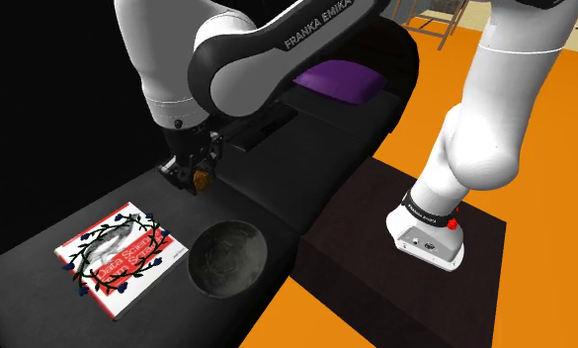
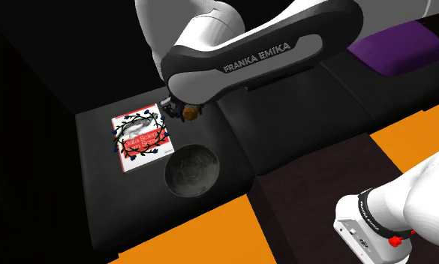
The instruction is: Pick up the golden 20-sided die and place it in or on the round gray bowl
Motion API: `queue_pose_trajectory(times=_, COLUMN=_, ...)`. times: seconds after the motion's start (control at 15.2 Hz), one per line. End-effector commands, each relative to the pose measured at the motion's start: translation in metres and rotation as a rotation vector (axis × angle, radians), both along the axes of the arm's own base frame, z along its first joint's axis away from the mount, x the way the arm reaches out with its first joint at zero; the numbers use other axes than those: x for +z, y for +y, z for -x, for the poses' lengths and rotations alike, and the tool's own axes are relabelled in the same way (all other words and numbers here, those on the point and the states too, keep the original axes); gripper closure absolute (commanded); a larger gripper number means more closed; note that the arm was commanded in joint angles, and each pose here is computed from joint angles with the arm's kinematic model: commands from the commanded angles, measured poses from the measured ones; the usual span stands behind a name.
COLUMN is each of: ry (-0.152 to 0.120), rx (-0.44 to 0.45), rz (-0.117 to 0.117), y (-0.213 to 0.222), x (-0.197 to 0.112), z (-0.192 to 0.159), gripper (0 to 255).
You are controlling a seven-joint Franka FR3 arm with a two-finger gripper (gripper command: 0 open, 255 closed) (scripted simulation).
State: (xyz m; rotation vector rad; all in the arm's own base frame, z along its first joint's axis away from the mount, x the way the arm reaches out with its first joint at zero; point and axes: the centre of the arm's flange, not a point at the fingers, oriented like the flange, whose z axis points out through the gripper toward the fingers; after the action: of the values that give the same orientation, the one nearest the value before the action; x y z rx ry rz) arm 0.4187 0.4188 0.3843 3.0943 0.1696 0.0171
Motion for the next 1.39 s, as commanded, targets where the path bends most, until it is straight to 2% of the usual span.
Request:
queue_pose_trajectory(times=0.0, ry=0.000, rx=-0.001, rz=0.000, y=0.009, x=0.001, z=0.021, gripper=255)
queue_pose_trajectory(times=0.53, ry=0.000, rx=-0.001, rz=0.000, y=0.046, x=0.001, z=0.121, gripper=255)
queue_pose_trajectory(times=1.32, ry=0.000, rx=-0.001, rz=0.000, y=0.046, x=-0.062, z=0.121, gripper=255)
